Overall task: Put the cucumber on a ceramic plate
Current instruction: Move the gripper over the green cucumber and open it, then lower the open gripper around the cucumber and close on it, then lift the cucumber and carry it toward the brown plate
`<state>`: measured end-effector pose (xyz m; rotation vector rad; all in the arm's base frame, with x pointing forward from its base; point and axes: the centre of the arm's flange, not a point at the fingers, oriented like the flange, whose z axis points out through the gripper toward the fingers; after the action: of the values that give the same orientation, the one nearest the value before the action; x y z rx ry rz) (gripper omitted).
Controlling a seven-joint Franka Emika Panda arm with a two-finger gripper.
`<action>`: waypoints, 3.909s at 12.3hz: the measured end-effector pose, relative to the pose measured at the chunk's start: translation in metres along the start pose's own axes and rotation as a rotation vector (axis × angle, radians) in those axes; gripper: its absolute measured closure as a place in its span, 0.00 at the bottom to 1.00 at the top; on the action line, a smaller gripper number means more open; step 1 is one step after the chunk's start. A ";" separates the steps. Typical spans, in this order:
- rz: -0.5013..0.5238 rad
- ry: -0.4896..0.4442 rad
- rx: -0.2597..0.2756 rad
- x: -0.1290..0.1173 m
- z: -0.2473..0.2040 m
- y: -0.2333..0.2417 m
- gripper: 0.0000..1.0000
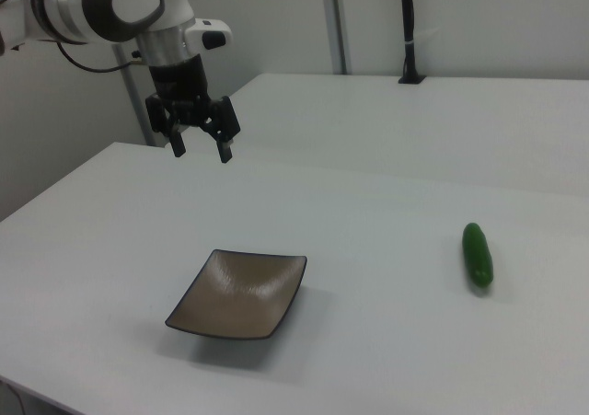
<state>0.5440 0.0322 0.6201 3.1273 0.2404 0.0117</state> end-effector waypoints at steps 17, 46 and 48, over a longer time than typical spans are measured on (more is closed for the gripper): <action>-0.004 0.461 -0.139 0.102 0.097 0.233 0.00; 0.094 0.530 -0.241 0.146 0.333 0.332 0.52; 0.094 0.535 -0.244 0.147 0.329 0.332 0.52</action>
<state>0.7423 -0.2748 0.2942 2.8216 0.0813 0.8139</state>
